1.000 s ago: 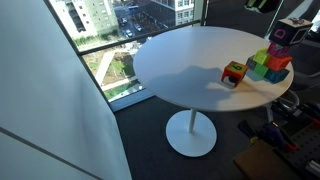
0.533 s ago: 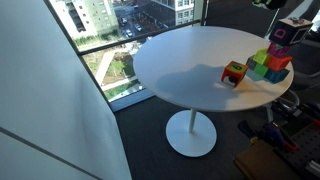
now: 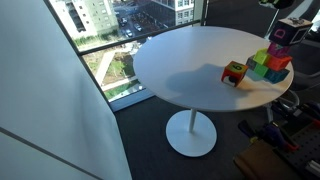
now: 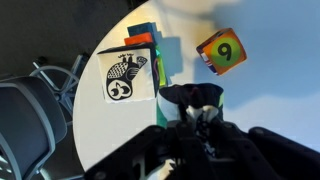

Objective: Pick up the block with the number one on it and put it on the block with the number four on it

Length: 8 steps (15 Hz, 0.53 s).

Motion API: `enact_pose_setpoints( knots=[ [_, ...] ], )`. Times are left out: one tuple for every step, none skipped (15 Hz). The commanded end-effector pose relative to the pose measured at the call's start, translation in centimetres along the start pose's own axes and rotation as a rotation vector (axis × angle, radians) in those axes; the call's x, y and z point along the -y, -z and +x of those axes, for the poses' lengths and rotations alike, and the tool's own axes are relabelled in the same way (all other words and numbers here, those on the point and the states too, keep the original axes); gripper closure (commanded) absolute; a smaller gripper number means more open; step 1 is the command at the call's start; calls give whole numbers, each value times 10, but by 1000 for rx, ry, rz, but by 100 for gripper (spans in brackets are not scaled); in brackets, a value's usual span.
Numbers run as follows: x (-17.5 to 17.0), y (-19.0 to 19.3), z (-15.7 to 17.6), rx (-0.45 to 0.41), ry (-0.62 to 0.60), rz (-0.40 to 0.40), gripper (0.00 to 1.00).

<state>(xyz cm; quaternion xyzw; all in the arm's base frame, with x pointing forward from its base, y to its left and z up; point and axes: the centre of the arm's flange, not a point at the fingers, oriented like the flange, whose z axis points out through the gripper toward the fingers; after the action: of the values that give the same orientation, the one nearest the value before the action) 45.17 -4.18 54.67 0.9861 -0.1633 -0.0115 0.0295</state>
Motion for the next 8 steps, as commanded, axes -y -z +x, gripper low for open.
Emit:
enact_pose_setpoints(
  knots=[
    [-17,4,-12,-6,65,26,92],
    [-21,3,-13,-6,80,31,92],
    [-24,3,-13,-7,90,31,92],
    [-28,2,-14,-7,99,29,92],
    [-31,1,-14,-5,103,29,92],
    [-34,0,-15,-3,108,30,92],
    [-36,-1,-15,-2,111,29,92],
    [-36,-2,-15,-4,113,28,92]
  ],
)
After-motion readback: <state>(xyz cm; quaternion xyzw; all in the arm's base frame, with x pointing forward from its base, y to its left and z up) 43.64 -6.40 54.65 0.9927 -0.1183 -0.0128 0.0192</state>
